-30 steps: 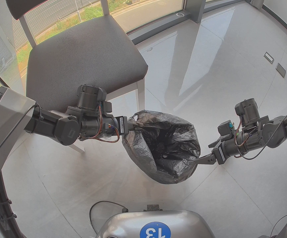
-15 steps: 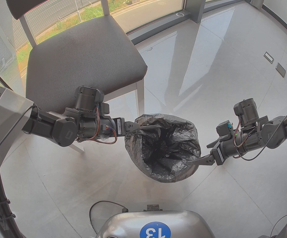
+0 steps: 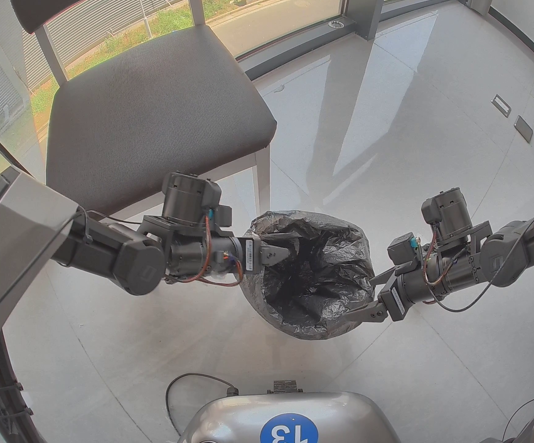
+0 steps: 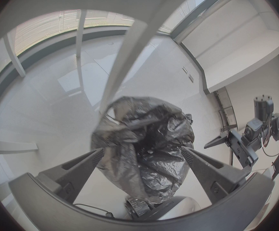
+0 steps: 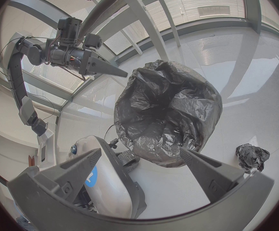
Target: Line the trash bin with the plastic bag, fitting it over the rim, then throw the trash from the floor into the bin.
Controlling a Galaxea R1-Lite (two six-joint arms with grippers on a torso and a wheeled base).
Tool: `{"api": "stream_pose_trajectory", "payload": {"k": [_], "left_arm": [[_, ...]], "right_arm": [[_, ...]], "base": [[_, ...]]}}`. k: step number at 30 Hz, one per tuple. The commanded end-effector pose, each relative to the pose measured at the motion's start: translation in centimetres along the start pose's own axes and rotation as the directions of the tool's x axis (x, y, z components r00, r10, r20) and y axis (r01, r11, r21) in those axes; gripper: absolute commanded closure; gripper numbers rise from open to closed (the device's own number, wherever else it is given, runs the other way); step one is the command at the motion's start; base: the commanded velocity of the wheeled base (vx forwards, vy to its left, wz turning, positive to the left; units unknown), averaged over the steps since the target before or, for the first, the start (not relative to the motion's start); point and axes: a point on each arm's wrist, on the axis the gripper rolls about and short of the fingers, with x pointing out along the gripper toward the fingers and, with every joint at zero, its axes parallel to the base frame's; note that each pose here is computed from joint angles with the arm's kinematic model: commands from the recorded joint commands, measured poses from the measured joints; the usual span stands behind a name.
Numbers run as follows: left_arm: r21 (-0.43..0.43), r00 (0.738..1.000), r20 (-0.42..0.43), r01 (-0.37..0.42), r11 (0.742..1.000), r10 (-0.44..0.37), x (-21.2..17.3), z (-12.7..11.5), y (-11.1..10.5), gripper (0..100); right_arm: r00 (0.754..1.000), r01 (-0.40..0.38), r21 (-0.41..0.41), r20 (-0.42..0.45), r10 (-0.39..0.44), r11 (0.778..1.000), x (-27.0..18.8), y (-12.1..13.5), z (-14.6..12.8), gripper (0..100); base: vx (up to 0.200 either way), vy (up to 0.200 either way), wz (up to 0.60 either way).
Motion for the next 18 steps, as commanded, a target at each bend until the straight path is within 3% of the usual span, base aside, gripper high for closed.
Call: {"api": "stream_pose_trajectory", "payload": {"k": [1, 11, 18], "left_arm": [[0.014, 0.999, -0.003, 0.032, 0.999, -0.032, 1.1, -0.3, -1.2, 0], [0.008, 1.0, -0.025, 0.018, 1.0, -0.018, 2.5, -0.9, -0.5, 0], [0.0, 0.998, -0.047, -0.034, 0.999, 0.034, 2.7, -1.5, 1.4, 0]], "right_arm": [[1.0, -0.006, -0.003, -0.005, 0.006, 1.0, -0.3, 0.5, -0.3, 0], [1.0, -0.004, 0.003, -0.011, 0.004, 1.0, -0.7, 0.6, -0.9, 0], [1.0, 0.001, 0.006, -0.007, -0.001, 1.0, -0.8, 0.5, -0.9, 0]], "base": [[0.0, 0.0, 0.0], [0.0, 0.0, 0.0], [0.0, 0.0, 0.0]]}}
